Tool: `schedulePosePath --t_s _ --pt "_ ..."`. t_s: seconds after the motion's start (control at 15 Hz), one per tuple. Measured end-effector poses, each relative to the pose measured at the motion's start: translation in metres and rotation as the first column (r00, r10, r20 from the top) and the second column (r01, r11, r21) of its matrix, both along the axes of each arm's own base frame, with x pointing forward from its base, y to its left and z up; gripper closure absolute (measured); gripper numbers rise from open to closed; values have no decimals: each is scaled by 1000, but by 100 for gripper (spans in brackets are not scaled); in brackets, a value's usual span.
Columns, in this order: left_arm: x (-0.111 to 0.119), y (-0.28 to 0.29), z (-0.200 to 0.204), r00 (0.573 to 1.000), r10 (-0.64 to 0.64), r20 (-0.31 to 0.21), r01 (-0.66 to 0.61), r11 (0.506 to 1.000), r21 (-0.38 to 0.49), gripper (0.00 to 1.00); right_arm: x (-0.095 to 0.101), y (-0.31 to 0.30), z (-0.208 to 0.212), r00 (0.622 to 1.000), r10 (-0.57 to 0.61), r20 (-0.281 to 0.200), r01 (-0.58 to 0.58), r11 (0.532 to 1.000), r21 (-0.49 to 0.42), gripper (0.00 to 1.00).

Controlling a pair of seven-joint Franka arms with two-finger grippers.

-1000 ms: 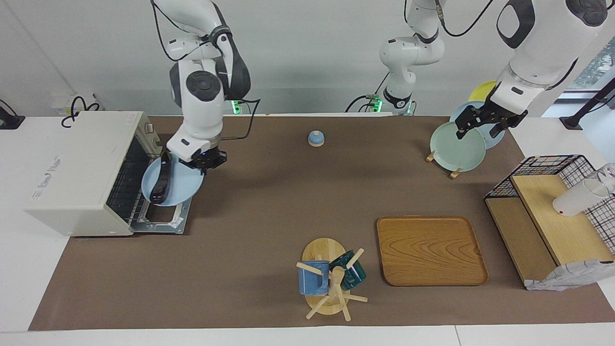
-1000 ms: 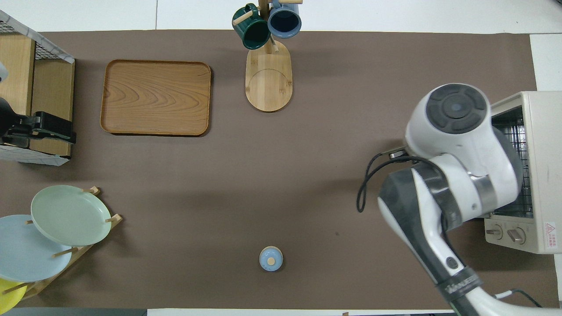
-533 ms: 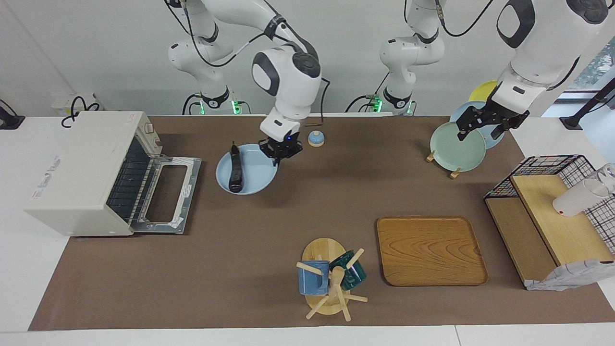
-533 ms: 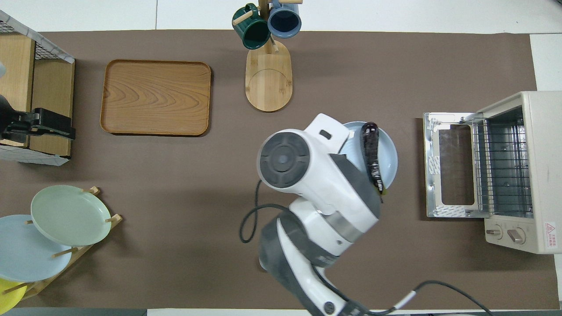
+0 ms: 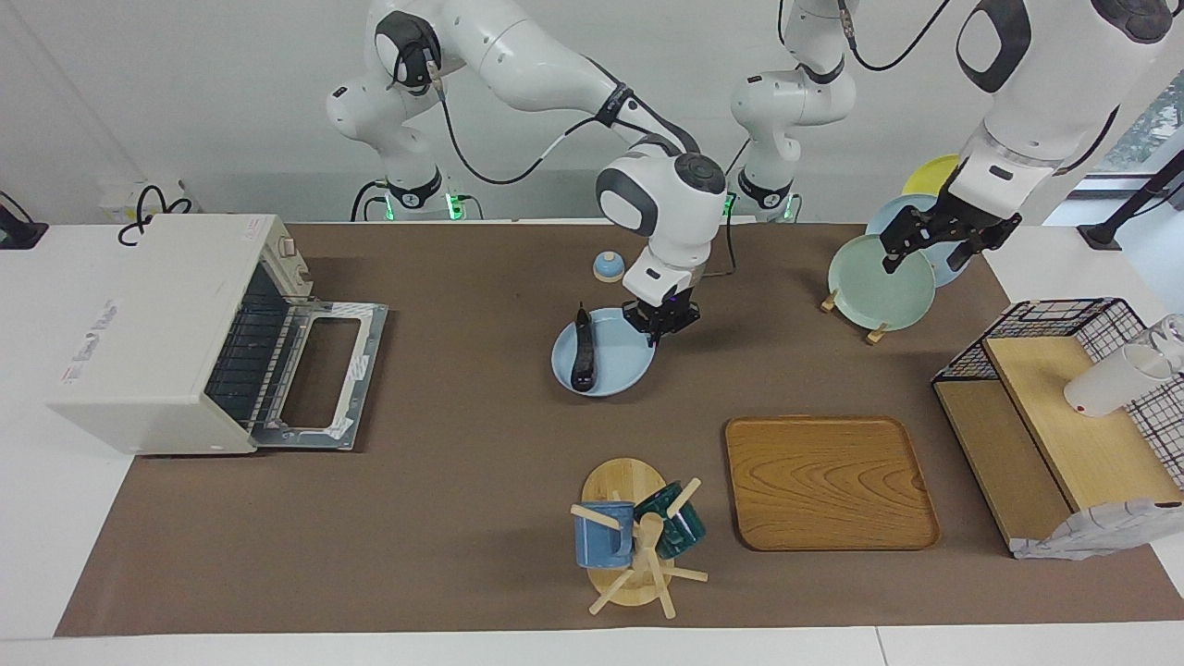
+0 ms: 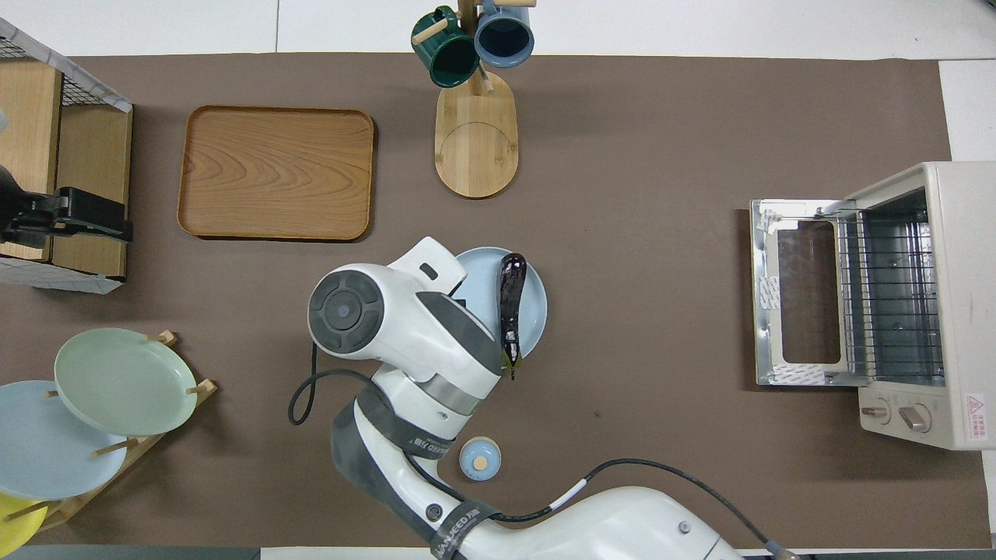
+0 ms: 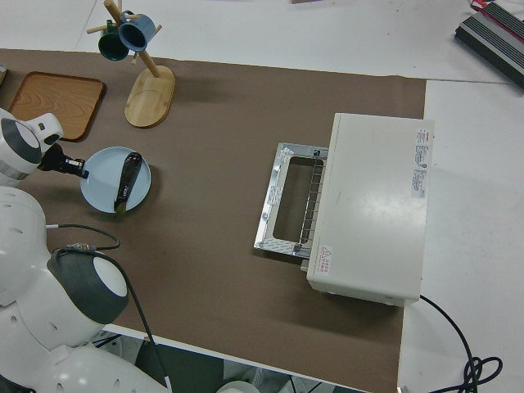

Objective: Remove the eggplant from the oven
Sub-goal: 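Pull the plate with eggplant out of the oven with the right gripper, then set the plate on the table center while the left gripper reaches forward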

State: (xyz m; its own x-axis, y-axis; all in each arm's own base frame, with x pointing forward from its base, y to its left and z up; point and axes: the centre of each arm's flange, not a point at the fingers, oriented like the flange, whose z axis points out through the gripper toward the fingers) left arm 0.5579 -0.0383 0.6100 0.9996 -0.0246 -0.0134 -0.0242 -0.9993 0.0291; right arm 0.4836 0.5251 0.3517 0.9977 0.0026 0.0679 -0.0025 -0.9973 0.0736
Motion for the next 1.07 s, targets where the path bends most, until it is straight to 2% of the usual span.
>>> schedulePosePath --t_s 0.07,0.2,0.33,0.47,0.6,0.67,0.8,0.87,1.0,1.07 --pt "0 0 0 1000 1 1 -1 1000 0 0 -8 9 -2 1000 -5 4 5 1000 7 97" --pt "0 1 -1 1000 2 1 -2 1000 0 0 -8 15 -2 1000 -11 24 10 999 48 97" --pt "1 1 -1 1000 2 3 -2 1000 0 0 2 12 -6 998 -22 51 18 996 84 83" --pt "1 1 -2 1000 2 6 -2 1000 0 0 14 5 -4 997 -15 73 8 996 87 60" --pt "2 1 -2 1000 3 14 -3 1000 -1 0 27 -13 6 994 38 98 -40 999 14 58" --pt "3 1 -2 1000 3 16 -3 1000 -1 0 41 -34 15 994 59 88 -56 998 -35 63" --pt "3 0 -3 1000 3 20 -3 1000 -1 0 82 -105 43 997 67 45 -62 994 -91 67" --pt "4 0 -4 1000 2 20 -2 1000 -1 0 103 -151 54 999 44 24 -41 993 -108 79" --pt "3 -3 -8 1000 -3 15 3 1000 -1 0 119 -229 50 1000 -16 -25 13 991 -135 99" --pt "3 -6 -11 1000 -9 10 9 1000 -2 0 119 -261 38 998 -42 -55 33 988 -149 99"
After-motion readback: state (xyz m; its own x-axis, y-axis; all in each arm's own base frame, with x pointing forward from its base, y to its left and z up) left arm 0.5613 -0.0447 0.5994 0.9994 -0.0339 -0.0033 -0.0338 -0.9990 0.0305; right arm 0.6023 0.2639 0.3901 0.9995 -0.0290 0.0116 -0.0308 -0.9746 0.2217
